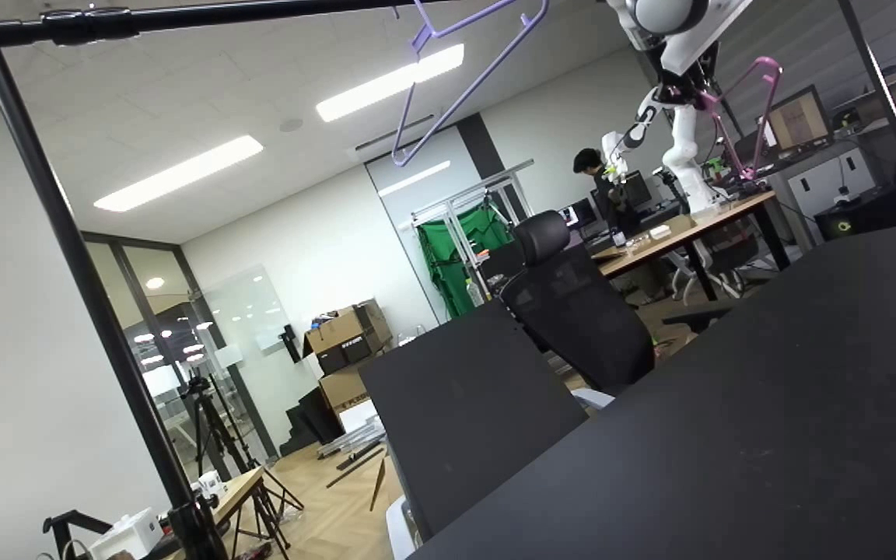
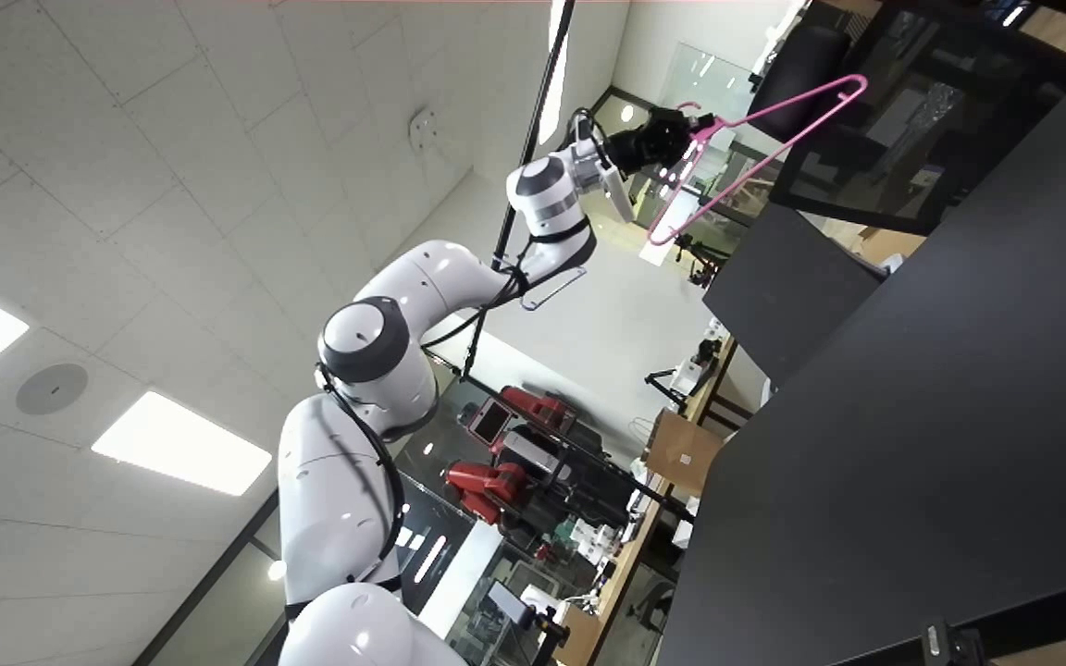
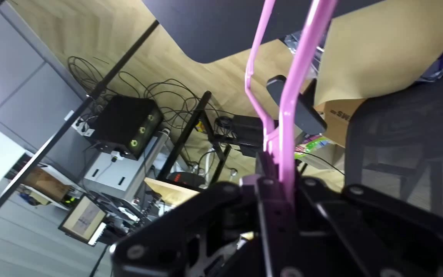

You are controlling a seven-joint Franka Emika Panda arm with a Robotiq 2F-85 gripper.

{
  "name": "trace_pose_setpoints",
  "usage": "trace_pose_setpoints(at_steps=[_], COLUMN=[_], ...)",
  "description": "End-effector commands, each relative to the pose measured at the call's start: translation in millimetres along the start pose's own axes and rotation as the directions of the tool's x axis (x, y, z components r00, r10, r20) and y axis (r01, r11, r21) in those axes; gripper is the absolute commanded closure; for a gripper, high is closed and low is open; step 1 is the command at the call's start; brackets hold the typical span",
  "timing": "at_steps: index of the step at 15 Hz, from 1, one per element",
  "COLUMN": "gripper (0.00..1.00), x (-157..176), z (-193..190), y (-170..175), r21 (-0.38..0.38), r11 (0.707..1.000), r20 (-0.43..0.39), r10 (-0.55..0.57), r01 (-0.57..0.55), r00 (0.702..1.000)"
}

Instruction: Put the pink hanger on the table

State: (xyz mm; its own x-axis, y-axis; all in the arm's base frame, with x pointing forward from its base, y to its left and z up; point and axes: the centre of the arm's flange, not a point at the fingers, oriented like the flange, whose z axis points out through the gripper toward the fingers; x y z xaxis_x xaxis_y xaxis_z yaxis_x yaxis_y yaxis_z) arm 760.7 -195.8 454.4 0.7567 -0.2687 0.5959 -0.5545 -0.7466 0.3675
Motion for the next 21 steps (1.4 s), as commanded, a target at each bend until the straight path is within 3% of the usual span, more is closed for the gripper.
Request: trace_pose_setpoints(at_steps=[1, 5, 6, 8, 20, 21], gripper=[0.98, 0.98, 0.94, 0.94, 0.94, 0.98], x=[7, -26, -47, -58, -54, -54], z=[63, 124, 104, 122, 119, 119], y=[-19, -34, -20, -27, -27, -27], r21=[-0.16, -0.243, -0.199, -0.225, -0.23, -0.23], r11=[0.987, 0.97, 0.979, 0.973, 0.972, 0.972], r20=[0.013, 0.164, 0.129, 0.166, 0.164, 0.164], r10=[0.038, 0.021, -0.003, -0.009, -0.002, -0.001], r01=[-0.035, 0.02, 0.029, 0.047, 0.04, 0.04], r00=[0.999, 0.986, 0.992, 0.986, 0.987, 0.987])
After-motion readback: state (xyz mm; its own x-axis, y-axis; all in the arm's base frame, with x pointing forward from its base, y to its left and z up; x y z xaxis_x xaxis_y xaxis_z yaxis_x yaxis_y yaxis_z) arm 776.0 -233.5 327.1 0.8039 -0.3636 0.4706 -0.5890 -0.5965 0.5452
